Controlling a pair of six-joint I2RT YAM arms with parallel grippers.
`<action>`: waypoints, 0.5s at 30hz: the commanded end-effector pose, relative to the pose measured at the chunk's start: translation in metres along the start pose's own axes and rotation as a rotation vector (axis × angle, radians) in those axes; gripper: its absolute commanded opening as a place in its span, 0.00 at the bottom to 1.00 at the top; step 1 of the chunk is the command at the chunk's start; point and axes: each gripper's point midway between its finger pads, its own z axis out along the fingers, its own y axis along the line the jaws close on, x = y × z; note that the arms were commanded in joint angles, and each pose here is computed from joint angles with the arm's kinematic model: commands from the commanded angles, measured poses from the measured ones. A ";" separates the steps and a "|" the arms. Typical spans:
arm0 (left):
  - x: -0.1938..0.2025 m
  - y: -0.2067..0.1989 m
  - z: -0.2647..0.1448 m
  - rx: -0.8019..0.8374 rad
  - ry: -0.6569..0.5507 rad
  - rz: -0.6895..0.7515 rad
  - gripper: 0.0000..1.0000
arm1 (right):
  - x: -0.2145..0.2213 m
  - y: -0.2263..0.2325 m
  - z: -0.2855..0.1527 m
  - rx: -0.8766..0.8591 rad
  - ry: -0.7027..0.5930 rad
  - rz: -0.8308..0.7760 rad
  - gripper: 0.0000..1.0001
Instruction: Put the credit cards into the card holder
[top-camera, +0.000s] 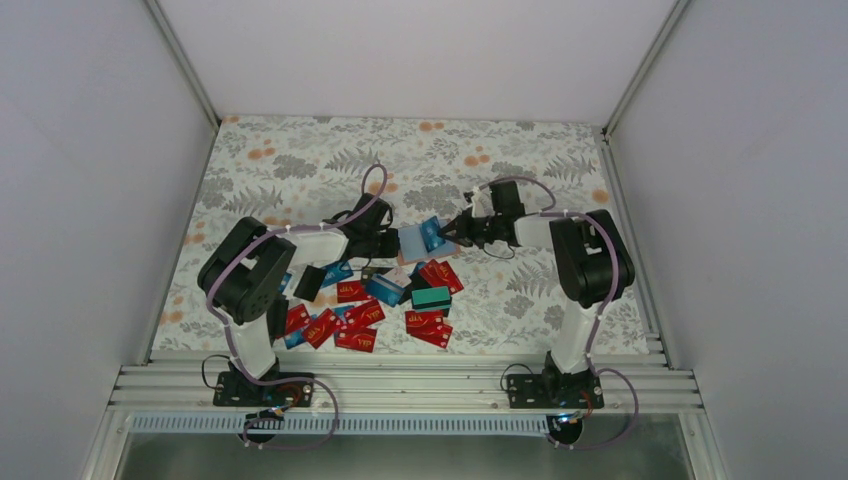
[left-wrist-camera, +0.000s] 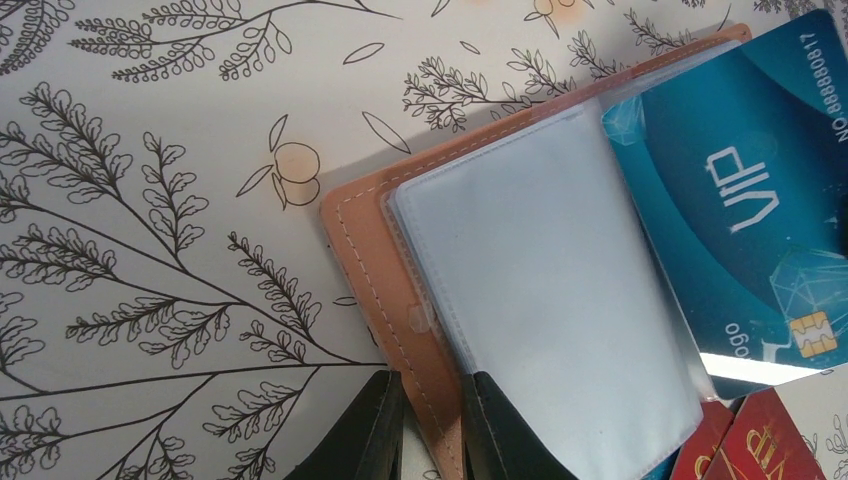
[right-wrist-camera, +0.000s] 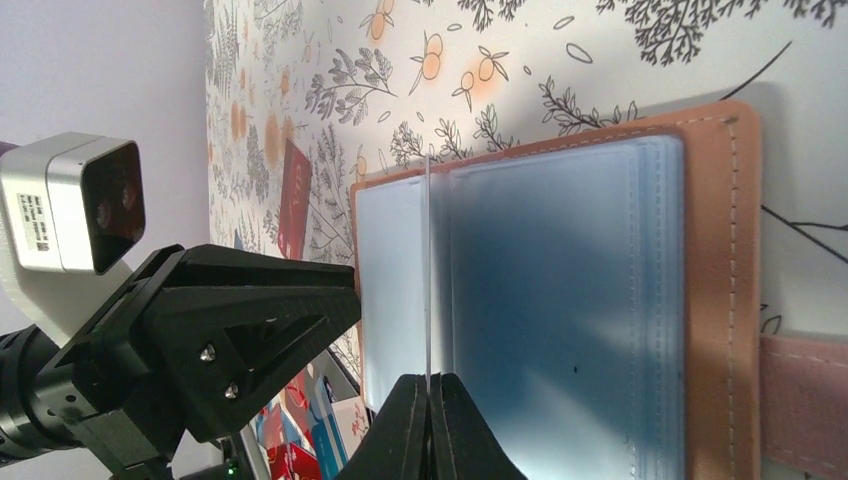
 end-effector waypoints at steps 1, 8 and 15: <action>0.004 0.005 0.008 -0.003 0.013 -0.007 0.18 | 0.002 0.003 0.009 -0.025 0.025 -0.012 0.04; 0.004 0.006 0.008 -0.003 0.013 -0.007 0.17 | 0.003 -0.001 0.015 -0.008 0.034 -0.006 0.04; 0.004 0.004 0.009 0.005 0.015 -0.002 0.16 | 0.005 -0.001 0.020 0.000 0.049 0.001 0.04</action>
